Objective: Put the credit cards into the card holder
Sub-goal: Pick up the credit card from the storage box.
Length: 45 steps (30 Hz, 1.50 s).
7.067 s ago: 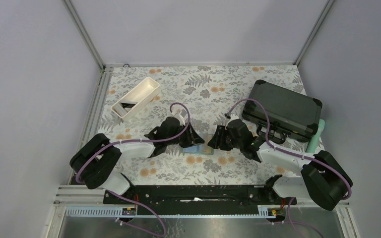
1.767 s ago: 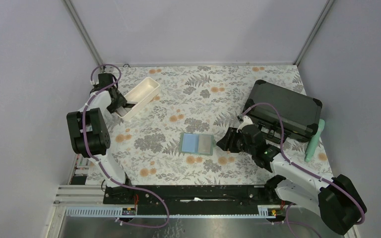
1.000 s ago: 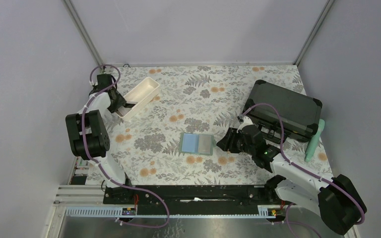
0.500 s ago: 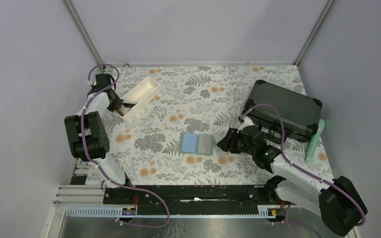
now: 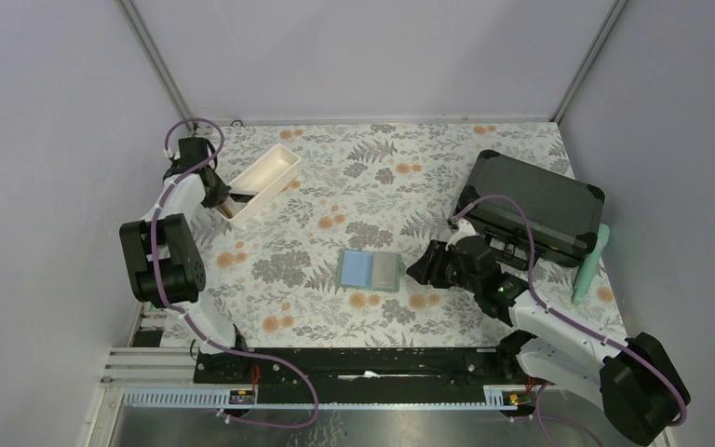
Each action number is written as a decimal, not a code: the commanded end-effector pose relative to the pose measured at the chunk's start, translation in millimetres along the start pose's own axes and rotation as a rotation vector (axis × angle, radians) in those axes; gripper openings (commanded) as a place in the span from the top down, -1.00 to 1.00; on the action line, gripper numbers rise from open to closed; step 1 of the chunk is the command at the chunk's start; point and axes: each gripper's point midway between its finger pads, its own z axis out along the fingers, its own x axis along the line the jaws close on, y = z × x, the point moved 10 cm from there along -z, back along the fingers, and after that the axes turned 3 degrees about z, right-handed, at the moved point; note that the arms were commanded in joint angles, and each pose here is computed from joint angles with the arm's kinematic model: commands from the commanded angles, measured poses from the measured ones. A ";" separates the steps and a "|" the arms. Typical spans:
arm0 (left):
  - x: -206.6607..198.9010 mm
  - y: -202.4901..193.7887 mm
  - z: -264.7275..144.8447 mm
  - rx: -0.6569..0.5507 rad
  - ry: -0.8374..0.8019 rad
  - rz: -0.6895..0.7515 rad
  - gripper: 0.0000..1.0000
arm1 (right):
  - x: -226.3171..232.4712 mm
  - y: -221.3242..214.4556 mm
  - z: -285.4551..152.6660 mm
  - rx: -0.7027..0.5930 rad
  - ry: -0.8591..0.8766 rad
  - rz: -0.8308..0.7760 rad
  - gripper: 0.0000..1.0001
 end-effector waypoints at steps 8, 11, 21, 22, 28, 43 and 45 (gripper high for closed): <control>5.9 6.6 -32.1 -0.080 -0.001 0.025 0.90 | 5.0 4.8 -1.6 -0.026 0.042 -0.003 -0.02; 8.5 7.7 -45.1 -0.095 -0.002 0.041 0.98 | 5.9 5.6 -3.2 -0.030 0.043 -0.006 -0.02; 2.2 1.4 -124.1 -0.216 -0.332 0.065 1.00 | 14.3 15.3 -14.1 -0.063 0.049 -0.037 -0.03; 1.0 -2.1 -132.1 -0.232 -0.391 0.067 1.00 | 16.5 17.0 -15.6 -0.069 0.059 -0.041 -0.04; -25.5 -45.5 -180.0 -0.171 -0.875 0.197 1.00 | 41.4 29.8 -32.7 -0.099 0.226 -0.089 -0.19; -77.2 -177.1 -241.5 0.084 -1.535 0.366 1.00 | 71.9 29.7 -36.4 -0.024 0.563 -0.018 -0.31; -80.7 -194.3 -228.1 0.154 -1.499 0.382 1.00 | 66.1 27.0 -31.6 -0.013 0.509 0.001 -0.29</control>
